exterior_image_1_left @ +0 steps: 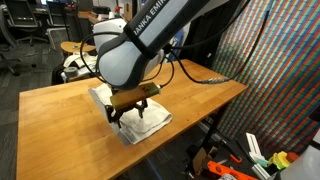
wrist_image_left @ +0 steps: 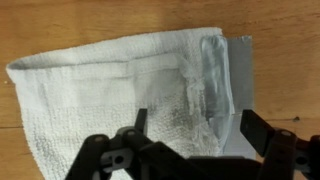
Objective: Fold the towel
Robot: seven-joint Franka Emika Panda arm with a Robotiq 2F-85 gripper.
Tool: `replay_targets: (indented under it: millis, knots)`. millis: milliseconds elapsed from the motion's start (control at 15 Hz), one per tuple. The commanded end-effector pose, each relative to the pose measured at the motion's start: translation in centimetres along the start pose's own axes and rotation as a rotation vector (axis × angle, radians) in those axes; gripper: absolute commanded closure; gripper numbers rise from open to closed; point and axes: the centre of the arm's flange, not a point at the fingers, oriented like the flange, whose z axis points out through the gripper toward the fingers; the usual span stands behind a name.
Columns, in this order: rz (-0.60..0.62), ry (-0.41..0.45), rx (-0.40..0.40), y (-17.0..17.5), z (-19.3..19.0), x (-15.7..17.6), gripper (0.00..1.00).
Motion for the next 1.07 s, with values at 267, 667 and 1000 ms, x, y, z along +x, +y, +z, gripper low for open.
replay_targets:
  millis: [267,667,1000]
  knots:
    - [-0.051,-0.051,-0.032,0.7,0.5,0.5,0.61]
    - [-0.068,-0.073,-0.044,1.2,0.1,0.9,0.89]
    - [-0.153,-0.248,-0.118,2.1,-0.9,1.5,0.78]
